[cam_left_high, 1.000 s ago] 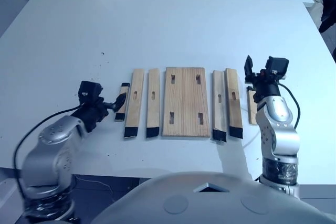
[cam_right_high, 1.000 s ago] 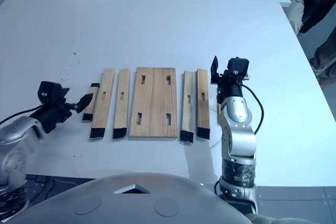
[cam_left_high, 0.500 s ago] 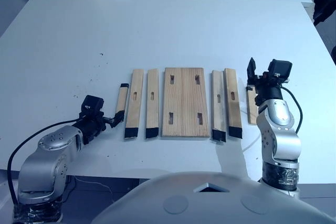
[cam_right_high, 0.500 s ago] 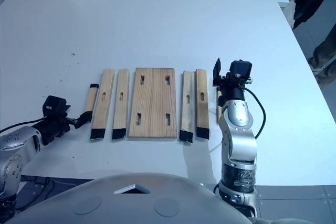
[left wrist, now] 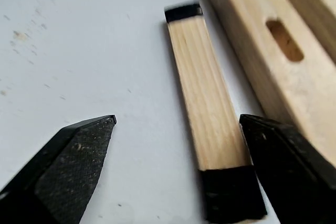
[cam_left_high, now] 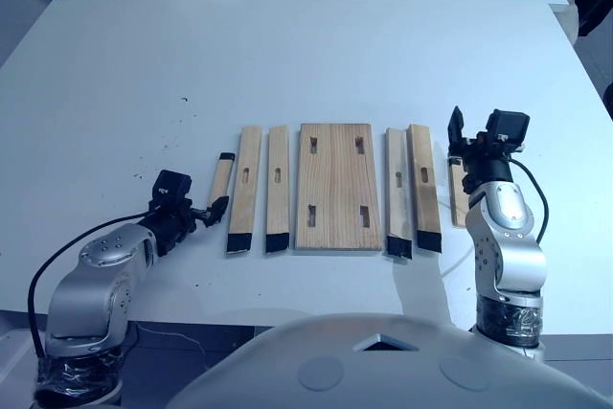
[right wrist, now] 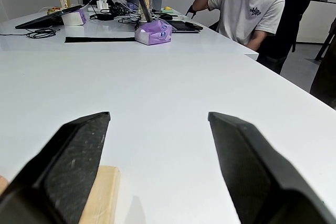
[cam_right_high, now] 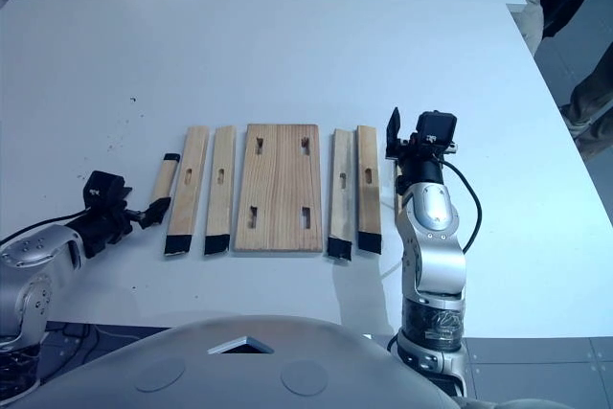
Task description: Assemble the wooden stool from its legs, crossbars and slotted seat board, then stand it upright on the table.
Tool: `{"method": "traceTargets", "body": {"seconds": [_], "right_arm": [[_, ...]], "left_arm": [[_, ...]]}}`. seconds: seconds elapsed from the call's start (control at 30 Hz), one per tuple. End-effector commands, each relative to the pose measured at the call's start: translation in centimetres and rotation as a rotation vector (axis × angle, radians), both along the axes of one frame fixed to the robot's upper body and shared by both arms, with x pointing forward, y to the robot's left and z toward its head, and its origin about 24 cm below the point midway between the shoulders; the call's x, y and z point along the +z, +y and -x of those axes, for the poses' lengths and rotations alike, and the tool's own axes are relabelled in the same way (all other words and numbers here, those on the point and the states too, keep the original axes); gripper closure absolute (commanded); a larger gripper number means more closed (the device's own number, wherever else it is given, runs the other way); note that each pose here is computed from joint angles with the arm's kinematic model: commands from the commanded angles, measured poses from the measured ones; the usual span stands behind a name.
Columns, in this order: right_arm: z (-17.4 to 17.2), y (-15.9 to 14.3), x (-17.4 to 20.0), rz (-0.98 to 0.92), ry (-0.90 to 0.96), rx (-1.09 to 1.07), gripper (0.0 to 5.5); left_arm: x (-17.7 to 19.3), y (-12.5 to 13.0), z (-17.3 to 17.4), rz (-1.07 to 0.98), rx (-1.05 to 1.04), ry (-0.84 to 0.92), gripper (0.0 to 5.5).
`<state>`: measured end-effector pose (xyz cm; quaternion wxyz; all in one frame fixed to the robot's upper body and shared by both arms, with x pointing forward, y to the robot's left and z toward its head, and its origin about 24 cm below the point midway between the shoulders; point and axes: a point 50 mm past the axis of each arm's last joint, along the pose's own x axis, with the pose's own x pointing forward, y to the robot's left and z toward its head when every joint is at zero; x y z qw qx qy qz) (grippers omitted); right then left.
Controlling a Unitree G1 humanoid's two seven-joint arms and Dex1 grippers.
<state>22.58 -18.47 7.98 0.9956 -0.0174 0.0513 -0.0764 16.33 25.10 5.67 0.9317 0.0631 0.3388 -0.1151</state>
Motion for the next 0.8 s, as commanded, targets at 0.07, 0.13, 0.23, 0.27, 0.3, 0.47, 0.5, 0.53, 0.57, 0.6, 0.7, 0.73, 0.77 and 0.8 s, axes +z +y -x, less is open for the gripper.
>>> {"method": "traceTargets", "body": {"seconds": [0.07, 0.13, 0.23, 0.27, 0.3, 0.47, 0.5, 0.53, 0.57, 0.6, 0.7, 0.73, 0.77, 0.8], "right_arm": [[-0.1, -0.1, -0.2, 0.002, 0.021, -0.002, 2.06], [-0.1, -0.1, -0.3, 0.002, 0.024, -0.005, 2.06], [-0.2, -0.1, -0.3, 0.0, 0.027, -0.006, 2.03], [-0.3, 0.0, -0.3, 0.0, 0.025, -0.004, 2.03], [-0.3, 0.0, -0.2, 0.0, 0.023, -0.002, 2.03], [-0.4, -0.2, -0.1, 0.004, 0.022, -0.008, 2.03], [-0.3, -0.3, -0.2, 0.004, 0.023, -0.01, 2.03], [-0.3, -0.3, -0.2, 0.004, 0.024, -0.012, 2.03], [-0.3, -0.3, -0.2, 0.003, 0.025, -0.013, 2.03], [-0.3, -0.2, -0.2, 0.002, 0.024, -0.015, 2.03], [-0.4, -0.1, -0.1, -0.001, 0.02, -0.018, 2.03], [-0.4, -0.2, -0.1, -0.001, 0.018, -0.019, 2.03], [-0.4, -0.2, 0.0, -0.001, 0.016, -0.021, 2.03], [-0.4, -0.3, 0.0, 0.0, 0.015, -0.023, 2.03]], "left_arm": [[-1.5, 1.1, 0.9, -0.052, -0.006, 0.074, 1.1], [-1.8, 1.5, 0.9, -0.065, -0.015, 0.081, 1.1], [-2.1, 1.7, 0.3, -0.067, -0.022, 0.068, 1.45], [-2.1, 1.6, 0.2, -0.042, -0.029, 0.059, 1.61], [-2.1, 1.4, 0.2, -0.028, -0.037, 0.059, 1.81], [-2.7, 2.1, 0.4, -0.024, -0.02, 0.092, 2.49], [-2.8, 2.4, 0.4, -0.031, -0.011, 0.099, 2.63], [-2.9, 2.6, 0.4, -0.032, -0.002, 0.104, 2.79], [-2.9, 2.8, 0.4, -0.029, 0.005, 0.108, 2.95], [-3.0, 2.9, 0.3, -0.021, 0.015, 0.112, 3.09], [-3.2, 3.0, 0.2, 0.017, 0.028, 0.125, 3.61], [-3.2, 2.9, 0.2, 0.031, 0.029, 0.127, 3.73], [-3.2, 2.8, 0.1, 0.047, 0.029, 0.127, 3.92], [-3.1, 2.7, 0.1, 0.065, 0.031, 0.129, 4.07]]}}
